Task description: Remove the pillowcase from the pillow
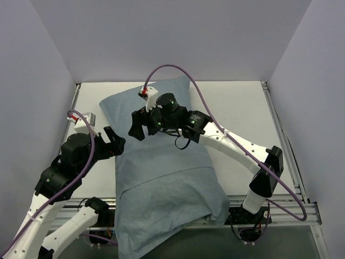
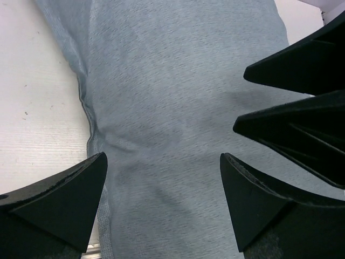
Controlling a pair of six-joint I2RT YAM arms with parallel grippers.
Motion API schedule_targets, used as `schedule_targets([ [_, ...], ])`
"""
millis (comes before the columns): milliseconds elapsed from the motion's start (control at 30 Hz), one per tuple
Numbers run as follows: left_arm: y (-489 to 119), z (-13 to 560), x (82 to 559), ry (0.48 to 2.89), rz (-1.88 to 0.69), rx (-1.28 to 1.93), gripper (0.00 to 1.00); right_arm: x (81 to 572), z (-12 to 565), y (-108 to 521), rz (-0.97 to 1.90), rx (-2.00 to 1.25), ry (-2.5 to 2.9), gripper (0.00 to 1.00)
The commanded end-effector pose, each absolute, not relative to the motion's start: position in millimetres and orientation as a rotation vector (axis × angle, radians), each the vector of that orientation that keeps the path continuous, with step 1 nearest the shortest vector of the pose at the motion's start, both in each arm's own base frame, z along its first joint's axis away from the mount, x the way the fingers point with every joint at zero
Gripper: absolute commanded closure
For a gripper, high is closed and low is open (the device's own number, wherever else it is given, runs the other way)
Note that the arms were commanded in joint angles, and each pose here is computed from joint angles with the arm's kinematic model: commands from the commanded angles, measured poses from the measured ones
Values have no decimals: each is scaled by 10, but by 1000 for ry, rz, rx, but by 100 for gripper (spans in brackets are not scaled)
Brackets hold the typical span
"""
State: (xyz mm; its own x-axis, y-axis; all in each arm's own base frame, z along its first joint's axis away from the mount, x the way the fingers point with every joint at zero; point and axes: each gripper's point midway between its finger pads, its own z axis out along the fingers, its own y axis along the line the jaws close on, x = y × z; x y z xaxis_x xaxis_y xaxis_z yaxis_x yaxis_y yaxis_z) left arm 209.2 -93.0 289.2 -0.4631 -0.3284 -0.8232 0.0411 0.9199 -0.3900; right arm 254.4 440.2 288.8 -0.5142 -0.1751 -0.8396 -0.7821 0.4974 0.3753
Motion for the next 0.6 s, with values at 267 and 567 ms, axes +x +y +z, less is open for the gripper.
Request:
schedule_targets([
  [267,-1258,2643,2258,2136,-477,-52,6,2984,2945,3208,629,-456,2047,17],
  [567,-1765,2153,2582,2216,-647,-35,6,3016,2270,2368,598,-276,2207,11],
])
